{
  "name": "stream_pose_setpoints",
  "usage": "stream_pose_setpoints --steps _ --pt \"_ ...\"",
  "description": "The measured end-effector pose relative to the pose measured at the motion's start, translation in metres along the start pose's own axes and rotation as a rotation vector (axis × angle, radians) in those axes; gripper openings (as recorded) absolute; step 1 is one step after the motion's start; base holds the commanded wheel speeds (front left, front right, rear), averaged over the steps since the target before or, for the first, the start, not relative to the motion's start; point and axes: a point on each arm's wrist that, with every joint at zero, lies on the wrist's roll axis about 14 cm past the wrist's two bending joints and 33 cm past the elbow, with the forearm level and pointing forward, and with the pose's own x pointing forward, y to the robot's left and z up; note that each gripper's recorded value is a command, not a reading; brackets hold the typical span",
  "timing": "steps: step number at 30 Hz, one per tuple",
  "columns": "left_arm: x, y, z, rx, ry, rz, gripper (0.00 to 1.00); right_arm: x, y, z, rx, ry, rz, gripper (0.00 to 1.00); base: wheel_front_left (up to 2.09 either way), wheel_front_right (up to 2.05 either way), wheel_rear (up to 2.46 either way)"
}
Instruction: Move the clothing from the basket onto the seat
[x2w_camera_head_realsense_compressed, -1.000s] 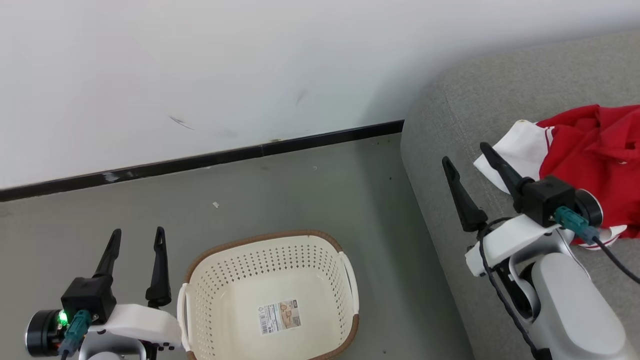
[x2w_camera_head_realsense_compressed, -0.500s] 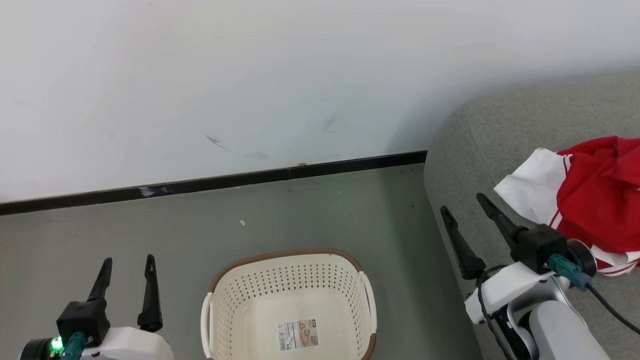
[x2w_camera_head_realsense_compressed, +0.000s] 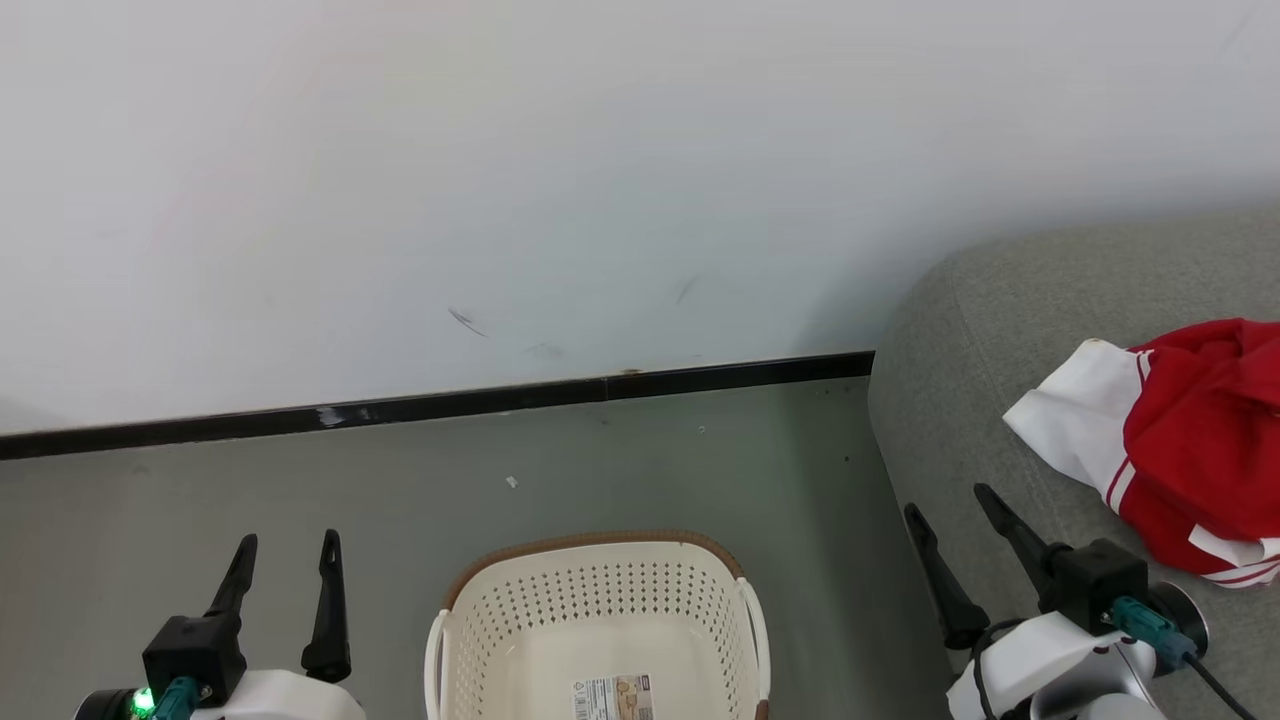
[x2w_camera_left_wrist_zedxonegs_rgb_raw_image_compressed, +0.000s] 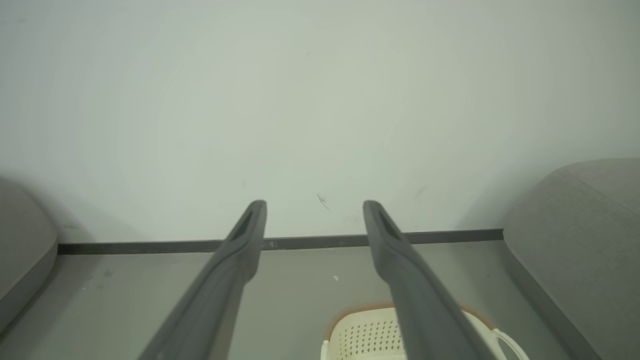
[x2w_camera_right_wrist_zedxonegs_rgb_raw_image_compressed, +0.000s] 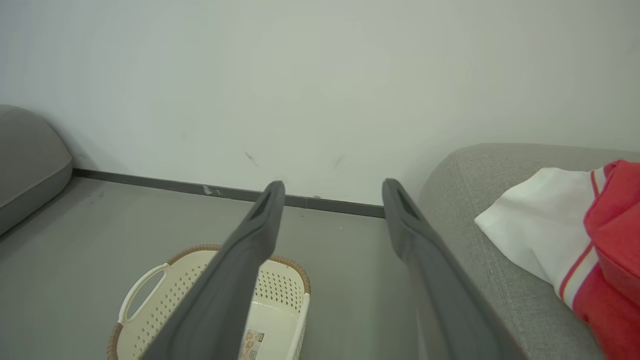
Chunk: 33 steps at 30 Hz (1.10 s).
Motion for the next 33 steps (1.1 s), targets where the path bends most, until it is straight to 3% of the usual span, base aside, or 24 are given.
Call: stream_pose_setpoints --steps 25,26,33 --pt "-0.007 -0.001 0.004 -0.014 -0.005 -0.014 1.0 -0.013 0.009 0.009 0.064 -0.033 0.008 1.0 0.0 0.0 0.0" --pt "-0.007 -0.001 0.004 -0.013 -0.005 -0.014 0.0 -0.013 0.01 0.009 0.064 -0.033 0.01 0.0 0.0 0.0 0.0" --pt "-0.024 -0.01 -0.033 -0.047 0.103 -0.003 0.0 -0.031 0.015 -0.028 0.093 0.085 0.004 0.0 0.0 0.0 0.0"
